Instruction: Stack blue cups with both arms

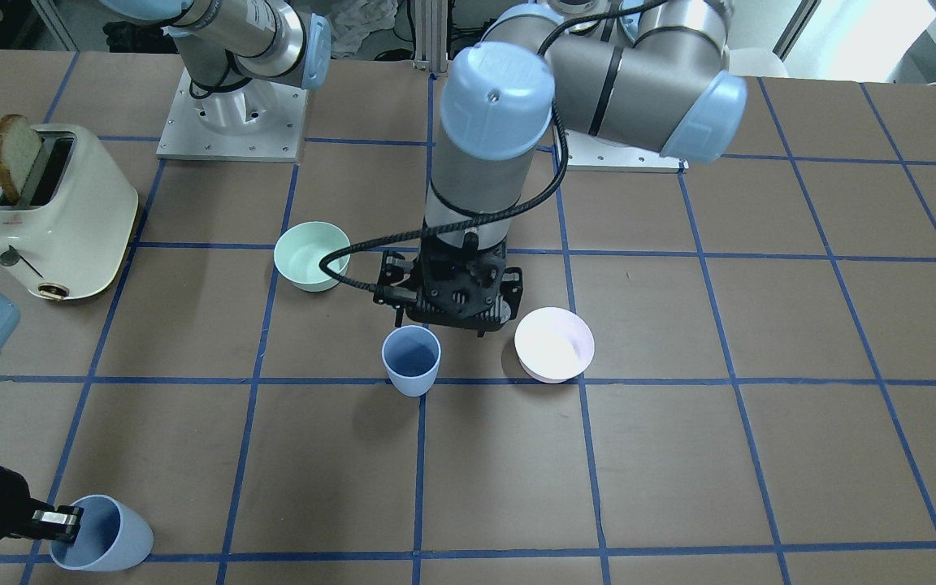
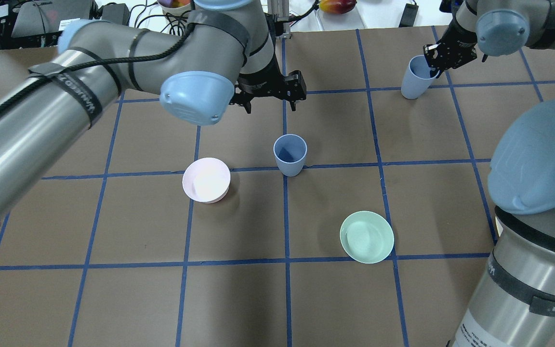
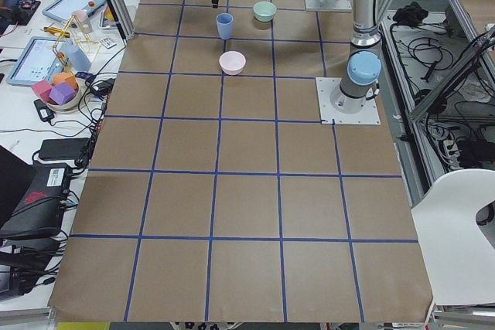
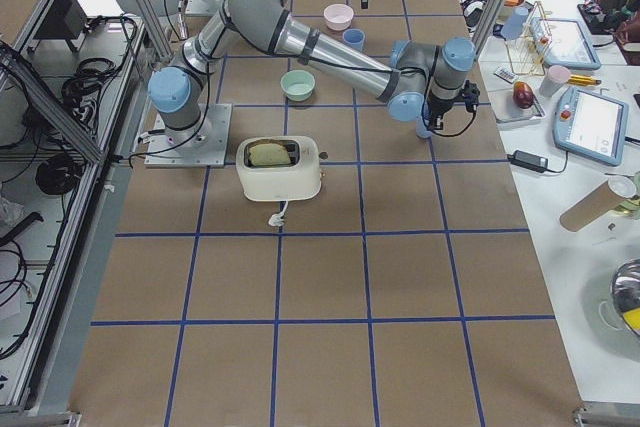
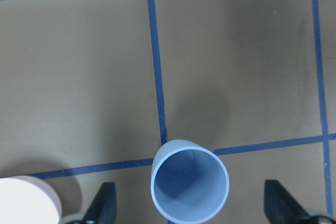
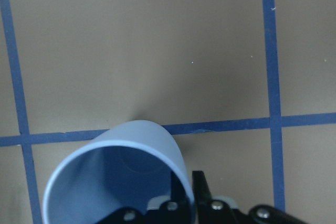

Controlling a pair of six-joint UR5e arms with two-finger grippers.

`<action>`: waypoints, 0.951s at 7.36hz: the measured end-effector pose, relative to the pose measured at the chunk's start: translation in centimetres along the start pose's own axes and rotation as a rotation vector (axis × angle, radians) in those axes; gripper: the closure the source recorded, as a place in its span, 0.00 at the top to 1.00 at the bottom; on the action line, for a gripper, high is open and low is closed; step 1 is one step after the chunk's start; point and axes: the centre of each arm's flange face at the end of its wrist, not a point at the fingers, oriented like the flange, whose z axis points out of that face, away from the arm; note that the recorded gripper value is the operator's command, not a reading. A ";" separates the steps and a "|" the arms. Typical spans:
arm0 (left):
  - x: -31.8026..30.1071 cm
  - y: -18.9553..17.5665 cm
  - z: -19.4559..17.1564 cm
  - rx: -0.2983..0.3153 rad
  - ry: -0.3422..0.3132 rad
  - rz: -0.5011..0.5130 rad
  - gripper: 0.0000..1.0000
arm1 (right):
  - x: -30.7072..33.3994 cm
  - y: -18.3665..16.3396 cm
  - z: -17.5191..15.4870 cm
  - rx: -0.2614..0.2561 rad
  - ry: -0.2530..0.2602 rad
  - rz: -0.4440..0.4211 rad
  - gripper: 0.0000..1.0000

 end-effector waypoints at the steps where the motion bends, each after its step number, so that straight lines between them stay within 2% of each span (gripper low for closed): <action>1: -2.5 0.6 -3.5 -0.003 -0.005 -0.018 1.00 | -0.1 0.0 -0.8 0.007 0.006 -0.001 0.00; 2: -5.5 1.7 -6.7 -0.020 -0.035 -0.053 1.00 | -0.2 0.2 -2.1 0.017 0.010 -0.003 0.00; 4: -11.0 4.1 -10.4 -0.081 -0.110 -0.121 1.00 | -2.8 1.1 -5.3 0.026 0.012 -0.025 0.00; 6: -14.4 5.7 -11.9 -0.102 -0.123 -0.025 1.00 | -10.2 4.3 -9.4 -0.006 0.004 -0.071 0.00; 7: -15.7 5.9 -12.4 -0.095 -0.122 -0.008 1.00 | -13.4 6.5 -10.9 -0.027 0.000 -0.062 0.00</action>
